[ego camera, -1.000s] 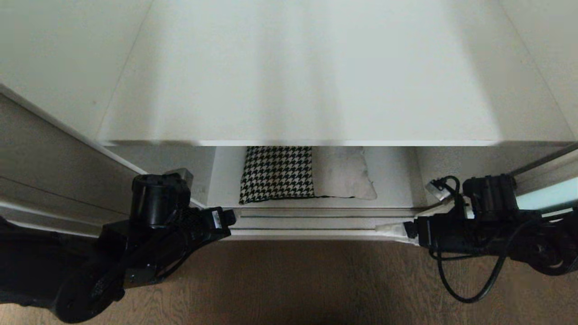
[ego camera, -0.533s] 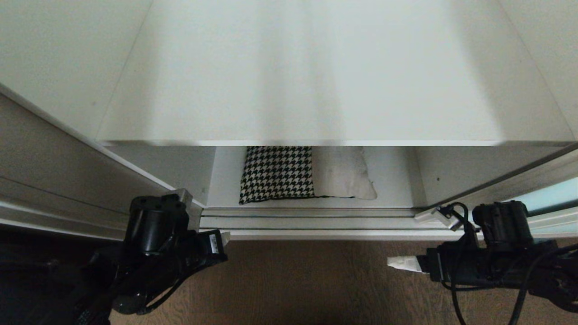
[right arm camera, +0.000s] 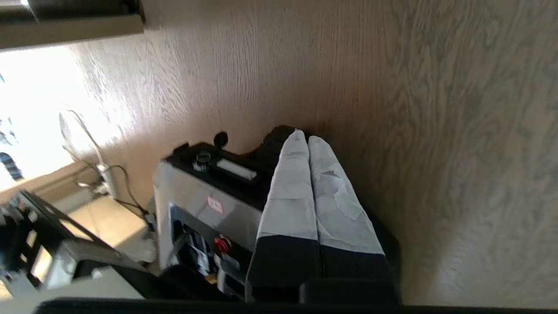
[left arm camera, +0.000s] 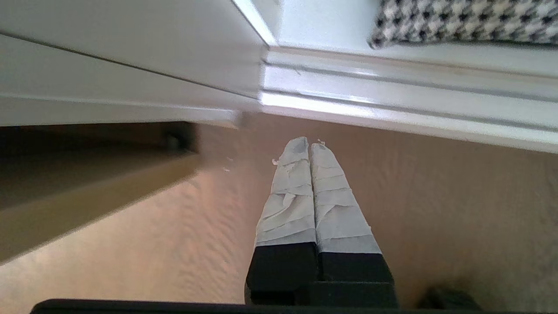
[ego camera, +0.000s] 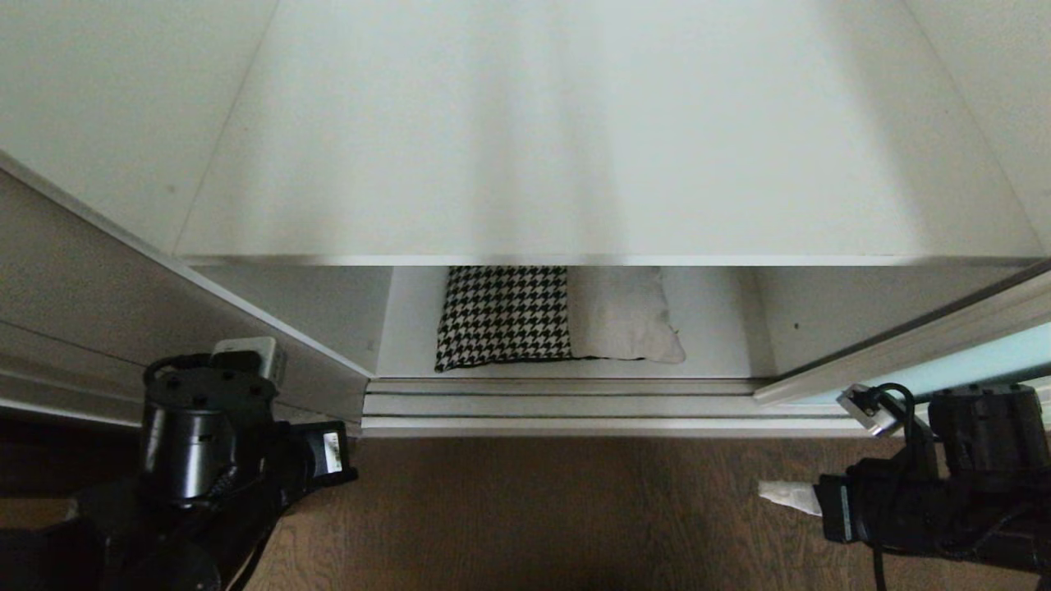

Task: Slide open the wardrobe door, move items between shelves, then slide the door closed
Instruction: Place the pillow on the lower shelf, then close the door

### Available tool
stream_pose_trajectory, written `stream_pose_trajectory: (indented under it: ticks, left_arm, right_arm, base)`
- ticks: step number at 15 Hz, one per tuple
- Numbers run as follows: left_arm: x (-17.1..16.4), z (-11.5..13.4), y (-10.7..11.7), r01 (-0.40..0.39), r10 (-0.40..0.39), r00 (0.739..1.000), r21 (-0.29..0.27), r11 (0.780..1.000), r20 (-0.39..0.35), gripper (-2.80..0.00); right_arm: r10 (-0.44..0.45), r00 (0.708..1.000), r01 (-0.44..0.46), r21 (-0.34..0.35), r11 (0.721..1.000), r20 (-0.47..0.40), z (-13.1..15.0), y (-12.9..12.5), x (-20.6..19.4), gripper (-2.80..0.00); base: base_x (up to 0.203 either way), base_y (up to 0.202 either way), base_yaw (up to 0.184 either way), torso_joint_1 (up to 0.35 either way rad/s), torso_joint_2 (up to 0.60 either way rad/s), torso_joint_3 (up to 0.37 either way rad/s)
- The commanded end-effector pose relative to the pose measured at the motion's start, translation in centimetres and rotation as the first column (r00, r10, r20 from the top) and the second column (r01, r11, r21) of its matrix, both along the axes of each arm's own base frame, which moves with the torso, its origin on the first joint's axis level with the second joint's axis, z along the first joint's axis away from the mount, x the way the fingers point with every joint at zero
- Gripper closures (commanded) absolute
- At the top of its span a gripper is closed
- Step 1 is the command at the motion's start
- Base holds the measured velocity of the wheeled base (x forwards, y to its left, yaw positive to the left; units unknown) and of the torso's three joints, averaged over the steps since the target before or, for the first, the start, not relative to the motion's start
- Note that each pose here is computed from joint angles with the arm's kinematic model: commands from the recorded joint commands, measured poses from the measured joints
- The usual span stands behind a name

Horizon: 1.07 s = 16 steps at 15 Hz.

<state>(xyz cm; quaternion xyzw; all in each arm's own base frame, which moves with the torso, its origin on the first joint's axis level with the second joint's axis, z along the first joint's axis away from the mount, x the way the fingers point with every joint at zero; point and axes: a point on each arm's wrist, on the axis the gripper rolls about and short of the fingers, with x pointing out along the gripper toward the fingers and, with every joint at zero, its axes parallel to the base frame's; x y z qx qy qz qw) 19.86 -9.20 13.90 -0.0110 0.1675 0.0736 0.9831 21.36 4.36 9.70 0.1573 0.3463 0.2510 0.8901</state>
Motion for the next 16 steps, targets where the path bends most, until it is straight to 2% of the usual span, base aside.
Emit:
stream_pose_trajectory:
  ticks: [1,4,7,10,13,16]
  left_arm:
    - [-2.6,1.3,0.9,-0.019,0.02,0.997,-0.004,1.0,0.072,0.0]
    - [-4.7,0.6,2.2,-0.139,0.134,0.987,0.047,0.989,0.091,0.0]
    - [-6.6,1.5,3.9,-0.195,0.19,0.969,0.019,0.981,0.156,0.0]
    - [-8.7,1.7,6.1,-0.266,0.253,0.946,0.036,0.963,0.202,0.0]
    - [-11.4,1.4,7.9,-0.325,0.308,0.915,0.024,0.946,0.261,0.0]
    - [-14.4,1.0,9.6,-0.394,0.365,0.864,0.014,0.919,0.347,0.0]
  right_arm:
    - [0.021,0.998,-0.021,-0.016,1.0,0.065,0.9,-0.3,-2.8,0.0]
    - [-0.014,0.993,0.019,-0.044,0.999,0.116,1.3,-1.0,-5.1,0.0]
    - [-0.032,0.991,0.04,-0.056,0.998,0.132,1.1,-1.3,-7.1,0.0]
    - [-0.02,0.987,0.029,-0.05,0.998,0.161,1.3,-1.4,-8.7,0.0]
    - [-0.024,0.984,0.033,-0.048,0.998,0.177,1.3,-1.6,-10.1,0.0]
    - [-0.025,0.983,0.034,-0.044,0.998,0.18,1.2,-1.9,-11.7,0.0]
  base:
    - [0.0,0.0,0.0,0.0,0.0,0.0]
    - [0.0,0.0,0.0,0.0,0.0,0.0]
    - [0.0,0.0,0.0,0.0,0.0,0.0]
    - [0.0,0.0,0.0,0.0,0.0,0.0]
    - [0.0,0.0,0.0,0.0,0.0,0.0]
    - [0.0,0.0,0.0,0.0,0.0,0.0]
